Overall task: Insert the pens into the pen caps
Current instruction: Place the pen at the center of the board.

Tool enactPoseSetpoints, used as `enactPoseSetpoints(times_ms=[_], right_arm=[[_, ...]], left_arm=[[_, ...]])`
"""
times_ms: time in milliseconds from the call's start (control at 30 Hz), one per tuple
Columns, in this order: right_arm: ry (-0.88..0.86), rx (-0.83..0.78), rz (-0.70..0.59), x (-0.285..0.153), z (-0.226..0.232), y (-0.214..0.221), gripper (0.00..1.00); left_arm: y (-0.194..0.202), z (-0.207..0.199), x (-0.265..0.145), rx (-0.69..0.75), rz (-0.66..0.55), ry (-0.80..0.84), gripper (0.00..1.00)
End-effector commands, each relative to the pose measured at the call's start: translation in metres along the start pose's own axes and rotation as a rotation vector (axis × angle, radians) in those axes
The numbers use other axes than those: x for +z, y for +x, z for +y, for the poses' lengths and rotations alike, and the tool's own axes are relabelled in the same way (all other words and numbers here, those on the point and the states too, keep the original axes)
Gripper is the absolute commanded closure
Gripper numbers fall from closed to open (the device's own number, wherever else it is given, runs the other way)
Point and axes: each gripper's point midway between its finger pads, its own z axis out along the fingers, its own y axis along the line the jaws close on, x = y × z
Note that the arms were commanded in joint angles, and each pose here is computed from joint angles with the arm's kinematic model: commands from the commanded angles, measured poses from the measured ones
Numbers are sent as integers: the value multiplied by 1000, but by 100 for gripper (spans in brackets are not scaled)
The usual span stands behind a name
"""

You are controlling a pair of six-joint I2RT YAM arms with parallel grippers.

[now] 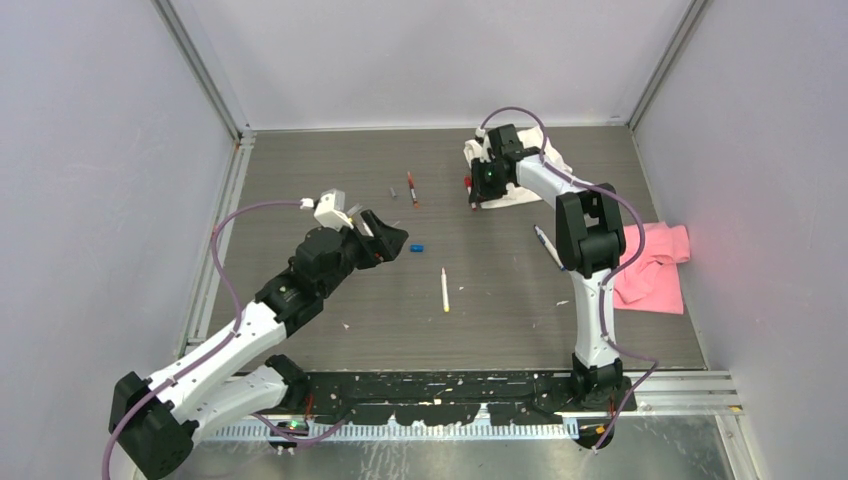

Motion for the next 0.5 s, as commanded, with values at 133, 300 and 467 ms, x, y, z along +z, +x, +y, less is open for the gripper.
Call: enactPoseSetpoints(times_ms=[133, 300, 467], right_arm=[[-48, 34, -114, -44, 7, -41, 55], [-212, -132, -127, -109, 25, -35, 50], [-397, -230, -162, -177, 45, -9, 45]], left_arm=[[-22, -26, -5, -11, -38, 77, 17], [-21, -30, -9, 5, -19, 98, 17], [-16, -26, -10, 23, 19, 85, 16]])
